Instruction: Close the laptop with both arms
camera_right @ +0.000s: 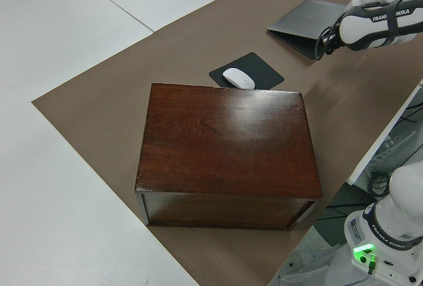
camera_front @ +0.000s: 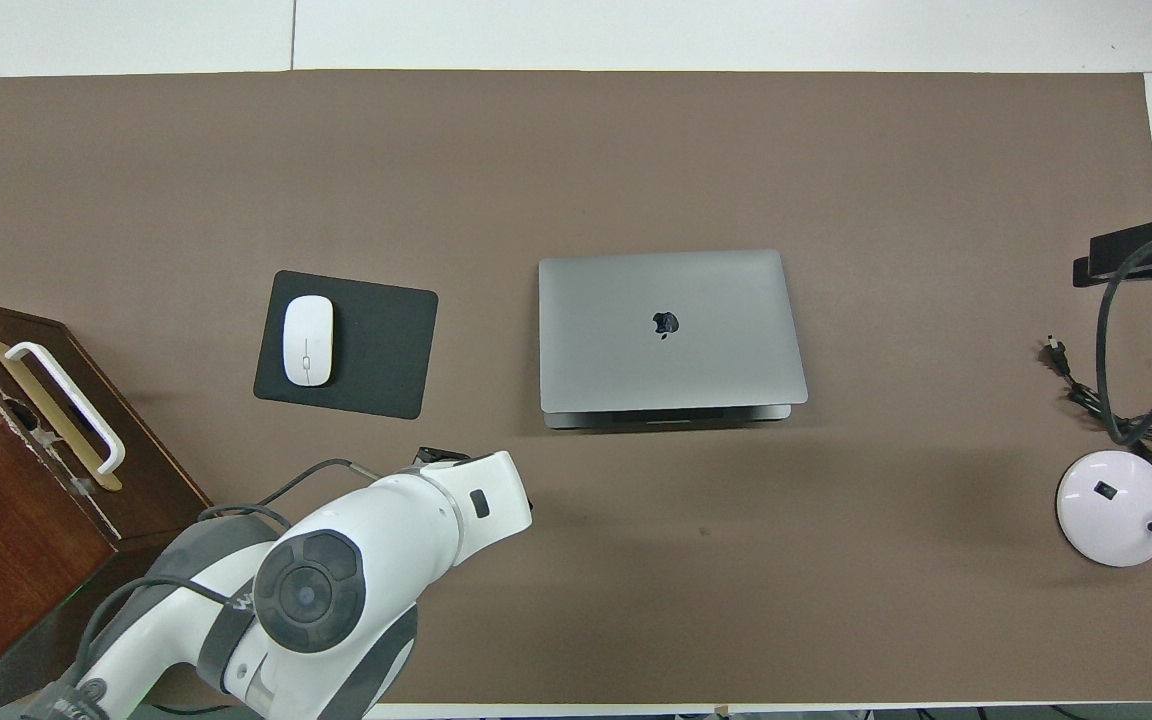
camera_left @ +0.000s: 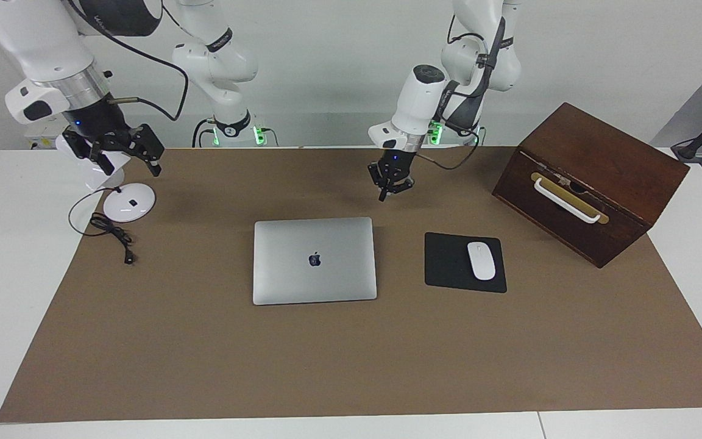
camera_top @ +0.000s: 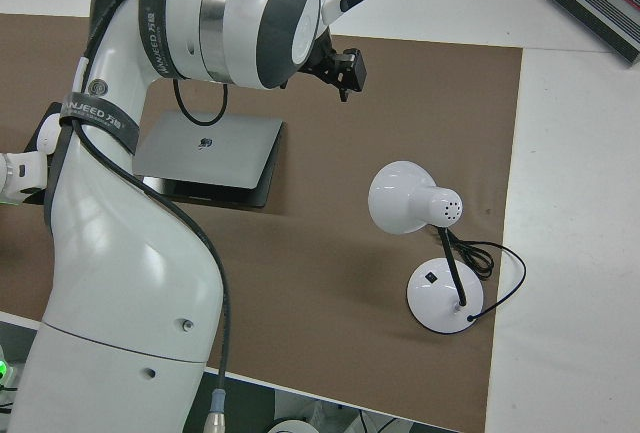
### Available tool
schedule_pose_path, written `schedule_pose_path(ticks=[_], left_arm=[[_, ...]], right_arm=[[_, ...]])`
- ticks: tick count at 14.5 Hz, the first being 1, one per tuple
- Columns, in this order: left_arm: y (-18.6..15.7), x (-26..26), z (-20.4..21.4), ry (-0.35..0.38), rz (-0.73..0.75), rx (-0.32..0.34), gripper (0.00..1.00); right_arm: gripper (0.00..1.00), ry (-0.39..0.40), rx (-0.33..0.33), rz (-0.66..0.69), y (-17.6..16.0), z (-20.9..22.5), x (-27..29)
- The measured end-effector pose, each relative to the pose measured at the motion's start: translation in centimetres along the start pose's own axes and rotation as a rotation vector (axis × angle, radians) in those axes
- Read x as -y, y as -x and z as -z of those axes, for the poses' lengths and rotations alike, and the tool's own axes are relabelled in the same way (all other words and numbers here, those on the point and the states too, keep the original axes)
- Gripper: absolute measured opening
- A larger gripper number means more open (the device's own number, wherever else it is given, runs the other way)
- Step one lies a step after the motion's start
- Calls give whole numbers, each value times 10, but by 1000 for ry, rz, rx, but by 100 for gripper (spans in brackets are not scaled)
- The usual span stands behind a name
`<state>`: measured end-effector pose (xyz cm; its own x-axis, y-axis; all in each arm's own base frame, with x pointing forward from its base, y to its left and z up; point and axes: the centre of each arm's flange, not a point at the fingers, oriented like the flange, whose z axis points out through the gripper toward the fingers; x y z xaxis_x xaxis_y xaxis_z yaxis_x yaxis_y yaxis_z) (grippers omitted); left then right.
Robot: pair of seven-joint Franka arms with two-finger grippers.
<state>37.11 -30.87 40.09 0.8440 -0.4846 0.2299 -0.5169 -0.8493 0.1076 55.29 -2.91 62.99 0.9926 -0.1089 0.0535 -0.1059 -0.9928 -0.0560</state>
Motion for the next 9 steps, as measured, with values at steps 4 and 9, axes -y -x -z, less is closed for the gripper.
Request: schedule_pose_path(ticks=[4, 9], left_arm=[[-21, 28, 51, -7, 26, 104, 1], [-26, 97, 97, -21, 74, 125, 1]], right_arm=[[100, 3, 3, 8, 2, -3, 4], [100, 54, -6, 29, 2, -13, 8]])
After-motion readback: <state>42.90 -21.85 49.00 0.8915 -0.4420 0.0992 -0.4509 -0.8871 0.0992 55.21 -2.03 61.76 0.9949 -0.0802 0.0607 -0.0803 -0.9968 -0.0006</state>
